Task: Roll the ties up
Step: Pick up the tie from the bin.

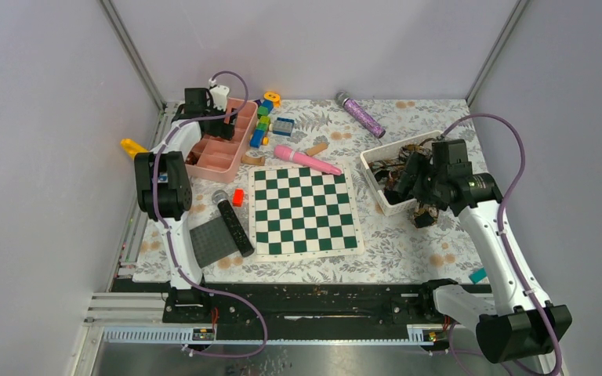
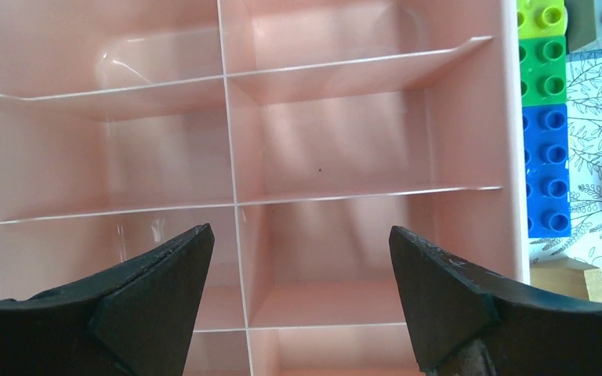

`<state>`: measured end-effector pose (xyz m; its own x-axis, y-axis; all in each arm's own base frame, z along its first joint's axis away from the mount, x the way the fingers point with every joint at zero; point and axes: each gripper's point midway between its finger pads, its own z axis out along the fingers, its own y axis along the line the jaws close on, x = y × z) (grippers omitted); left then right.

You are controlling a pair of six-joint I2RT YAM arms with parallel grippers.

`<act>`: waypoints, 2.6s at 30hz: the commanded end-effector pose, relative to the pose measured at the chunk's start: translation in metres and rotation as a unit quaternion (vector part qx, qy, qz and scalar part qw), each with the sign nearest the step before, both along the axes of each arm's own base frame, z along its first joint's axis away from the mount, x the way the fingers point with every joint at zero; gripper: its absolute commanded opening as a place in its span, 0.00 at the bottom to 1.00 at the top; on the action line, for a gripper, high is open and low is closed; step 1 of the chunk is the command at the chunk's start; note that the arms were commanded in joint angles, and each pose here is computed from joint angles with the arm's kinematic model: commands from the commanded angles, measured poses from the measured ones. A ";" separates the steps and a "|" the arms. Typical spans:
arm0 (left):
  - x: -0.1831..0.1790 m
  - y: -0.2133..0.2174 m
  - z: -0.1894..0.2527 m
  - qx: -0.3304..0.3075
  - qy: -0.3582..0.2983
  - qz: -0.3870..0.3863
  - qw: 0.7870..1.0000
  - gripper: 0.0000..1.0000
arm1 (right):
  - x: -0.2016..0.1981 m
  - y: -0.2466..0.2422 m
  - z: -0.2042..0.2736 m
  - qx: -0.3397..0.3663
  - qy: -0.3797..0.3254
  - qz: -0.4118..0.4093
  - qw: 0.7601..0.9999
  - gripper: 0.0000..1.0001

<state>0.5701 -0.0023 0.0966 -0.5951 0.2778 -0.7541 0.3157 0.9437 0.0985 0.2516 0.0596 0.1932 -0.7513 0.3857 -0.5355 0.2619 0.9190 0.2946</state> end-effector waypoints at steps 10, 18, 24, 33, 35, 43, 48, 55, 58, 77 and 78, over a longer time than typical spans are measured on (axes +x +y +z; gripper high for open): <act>-0.011 0.005 0.036 -0.020 -0.028 0.023 0.999 0.88 | 0.024 -0.051 0.015 -0.044 0.000 -0.117 0.992 0.92; -0.035 -0.009 0.095 -0.067 -0.076 0.093 0.990 0.88 | 0.050 -0.055 0.013 -0.037 -0.010 -0.147 0.988 0.91; -0.062 -0.035 0.124 -0.157 -0.062 0.149 0.974 0.88 | 0.063 -0.069 0.005 -0.071 0.002 -0.170 0.983 0.91; -0.122 -0.094 0.165 -0.157 -0.052 0.132 0.977 0.89 | 0.088 -0.050 -0.017 -0.029 0.021 -0.150 0.988 0.74; -0.138 -0.107 0.165 -0.170 -0.043 0.107 0.979 0.89 | 0.093 -0.042 -0.023 -0.011 0.032 -0.140 0.990 0.70; -0.171 -0.118 0.153 -0.173 -0.046 0.075 0.981 0.89 | 0.087 -0.083 -0.033 -0.118 0.054 -0.185 0.974 0.77; -0.172 -0.125 0.149 -0.177 -0.037 0.063 0.982 0.88 | 0.085 -0.108 -0.034 -0.175 0.067 -0.214 0.959 0.83; -0.175 -0.129 0.151 -0.184 -0.036 0.053 0.981 0.88 | 0.094 -0.133 -0.049 -0.178 0.088 -0.233 0.952 0.84; -0.175 -0.130 0.152 -0.188 -0.035 0.051 0.980 0.88 | 0.104 -0.134 -0.054 -0.155 0.084 -0.221 0.959 0.84; -0.175 -0.135 0.150 -0.191 -0.028 0.038 0.980 0.88 | 0.114 -0.105 -0.097 -0.069 0.110 -0.151 0.980 0.71; -0.175 -0.135 0.150 -0.191 -0.028 0.037 0.980 0.88 | 0.113 -0.104 -0.099 -0.067 0.114 -0.149 0.980 0.70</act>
<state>0.3896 -0.1298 0.2314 -0.5995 -0.0633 -0.7978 0.2132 0.9482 -0.2354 0.3670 -0.0500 0.1043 -0.7031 0.5440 -0.4581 0.5816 0.8105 0.0698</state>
